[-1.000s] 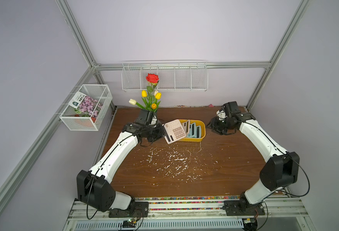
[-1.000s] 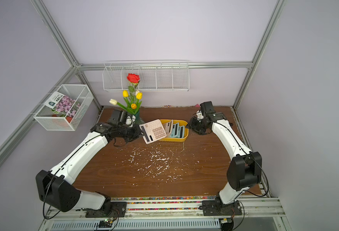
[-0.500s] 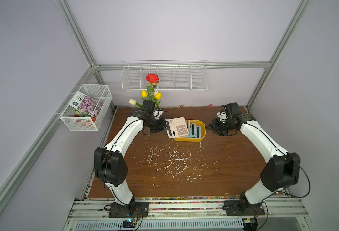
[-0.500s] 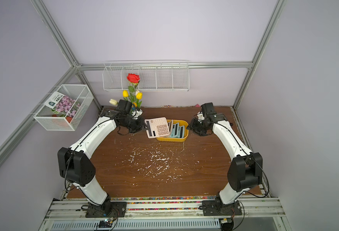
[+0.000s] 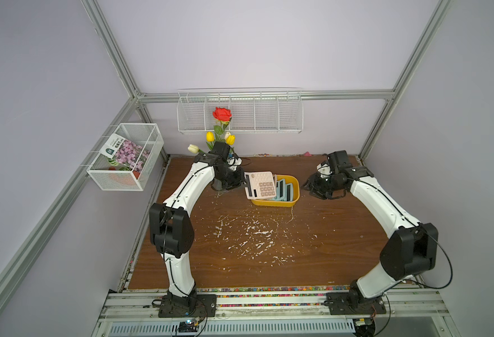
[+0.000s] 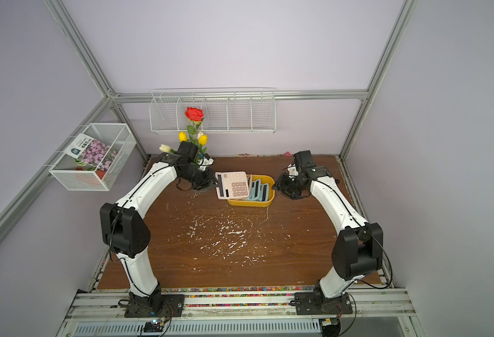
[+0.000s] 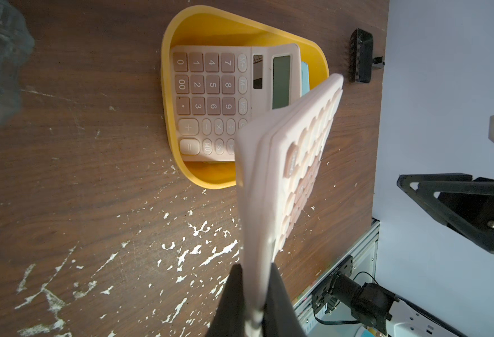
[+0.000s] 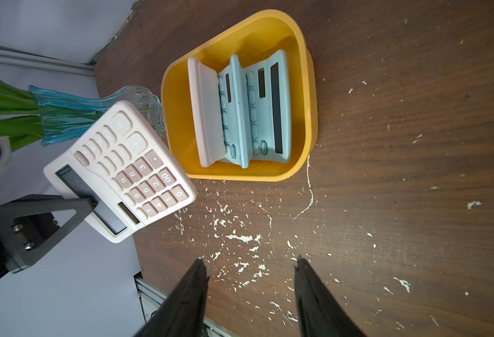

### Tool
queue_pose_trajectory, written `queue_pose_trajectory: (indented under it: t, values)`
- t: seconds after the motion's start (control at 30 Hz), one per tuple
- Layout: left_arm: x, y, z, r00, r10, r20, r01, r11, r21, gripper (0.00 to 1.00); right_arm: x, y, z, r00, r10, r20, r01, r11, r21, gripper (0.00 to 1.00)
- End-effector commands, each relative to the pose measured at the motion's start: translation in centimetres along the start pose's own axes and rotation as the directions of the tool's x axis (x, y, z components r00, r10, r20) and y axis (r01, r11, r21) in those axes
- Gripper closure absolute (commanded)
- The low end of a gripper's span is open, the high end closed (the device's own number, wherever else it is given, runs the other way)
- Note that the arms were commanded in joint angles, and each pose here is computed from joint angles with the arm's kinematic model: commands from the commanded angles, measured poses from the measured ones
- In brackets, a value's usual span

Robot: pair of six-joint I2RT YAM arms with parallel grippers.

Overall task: Put the calculator in the storage box
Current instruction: Pick up the calculator at the center of the board.

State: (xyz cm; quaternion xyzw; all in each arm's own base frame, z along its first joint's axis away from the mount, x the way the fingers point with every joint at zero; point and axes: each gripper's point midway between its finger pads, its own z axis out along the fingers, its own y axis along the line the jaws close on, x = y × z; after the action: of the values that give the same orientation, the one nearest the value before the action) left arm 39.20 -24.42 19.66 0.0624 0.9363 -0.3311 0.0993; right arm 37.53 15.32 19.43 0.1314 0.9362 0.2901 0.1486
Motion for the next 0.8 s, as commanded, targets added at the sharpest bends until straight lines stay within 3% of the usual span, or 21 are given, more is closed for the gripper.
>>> queue_pose_trajectory:
  t: [0.0, 0.77]
  values:
    - [-0.5, -0.4, 0.1, 0.999, 0.030, -0.011, -0.030, 0.999, 0.016, 1.00, 0.2, 0.0, -0.7, 1.000, -0.018, 0.011, 0.018, 1.000, -0.011, 0.48]
    - [-2.5, 1.6, 2.3, 0.998, 0.010, -0.065, -0.008, 0.999, 0.032, 1.00, 0.0, -0.2, -0.4, 1.000, -0.017, -0.001, 0.017, 1.000, -0.012, 0.49]
